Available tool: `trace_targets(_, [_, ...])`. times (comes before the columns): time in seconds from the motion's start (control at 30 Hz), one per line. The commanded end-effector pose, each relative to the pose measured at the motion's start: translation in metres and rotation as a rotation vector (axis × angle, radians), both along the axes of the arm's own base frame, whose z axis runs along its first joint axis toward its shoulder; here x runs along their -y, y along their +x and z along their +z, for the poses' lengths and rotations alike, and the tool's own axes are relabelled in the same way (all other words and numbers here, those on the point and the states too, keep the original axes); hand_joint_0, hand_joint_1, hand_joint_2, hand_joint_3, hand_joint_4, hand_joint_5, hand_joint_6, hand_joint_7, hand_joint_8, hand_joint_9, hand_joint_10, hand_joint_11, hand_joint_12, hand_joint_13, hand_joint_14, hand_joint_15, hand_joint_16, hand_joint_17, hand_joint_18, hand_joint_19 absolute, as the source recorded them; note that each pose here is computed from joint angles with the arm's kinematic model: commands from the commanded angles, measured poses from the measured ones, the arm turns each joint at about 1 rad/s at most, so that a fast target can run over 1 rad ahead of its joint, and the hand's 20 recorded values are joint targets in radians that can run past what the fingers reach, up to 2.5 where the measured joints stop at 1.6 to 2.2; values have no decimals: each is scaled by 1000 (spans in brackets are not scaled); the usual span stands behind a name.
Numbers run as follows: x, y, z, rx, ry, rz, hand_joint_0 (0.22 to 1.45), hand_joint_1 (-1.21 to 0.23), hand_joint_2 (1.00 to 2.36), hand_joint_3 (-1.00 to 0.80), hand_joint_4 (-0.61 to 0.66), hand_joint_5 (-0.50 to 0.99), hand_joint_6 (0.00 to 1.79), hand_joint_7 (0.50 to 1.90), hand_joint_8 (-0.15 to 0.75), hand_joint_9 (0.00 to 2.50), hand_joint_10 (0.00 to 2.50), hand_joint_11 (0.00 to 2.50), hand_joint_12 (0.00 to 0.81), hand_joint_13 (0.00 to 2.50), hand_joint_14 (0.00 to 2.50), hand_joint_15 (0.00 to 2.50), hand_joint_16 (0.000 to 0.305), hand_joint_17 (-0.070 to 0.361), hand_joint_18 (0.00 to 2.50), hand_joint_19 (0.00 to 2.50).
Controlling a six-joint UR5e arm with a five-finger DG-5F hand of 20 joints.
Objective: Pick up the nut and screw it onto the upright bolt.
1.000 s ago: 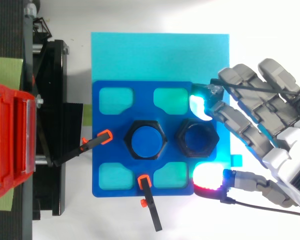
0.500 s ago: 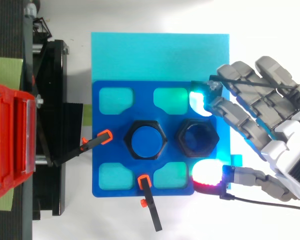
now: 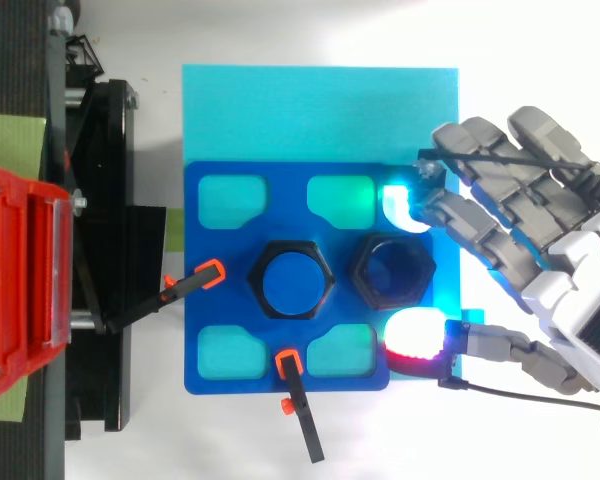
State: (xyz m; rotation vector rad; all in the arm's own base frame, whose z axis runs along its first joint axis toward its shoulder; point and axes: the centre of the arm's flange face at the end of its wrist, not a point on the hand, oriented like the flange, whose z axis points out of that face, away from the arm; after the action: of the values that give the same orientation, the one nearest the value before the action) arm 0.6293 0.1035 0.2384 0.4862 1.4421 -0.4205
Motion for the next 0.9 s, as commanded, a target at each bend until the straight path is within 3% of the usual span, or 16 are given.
trace_targets(0.0, [0,0,0,-1,-1,4,471,-606,1000,-500,212,-199,503,1005,253,425,0,0,319,518,0,0,42,93,411,0])
trace_targets(0.37, [2,1,0,-6,-5,8,492,-602,1000,-500,218,-172,501,1177,248,445,0,0,307,542,0,0,39,88,433,13])
trace_targets(0.6, [4,1,1,14,24,7,502,-601,1000,-500,203,-163,500,1234,247,460,0,0,302,549,0,0,38,86,438,24])
trace_targets(0.87, [3,1,26,-14,18,22,504,-602,1000,-500,193,-160,506,1234,245,468,0,0,299,554,0,0,38,85,445,36])
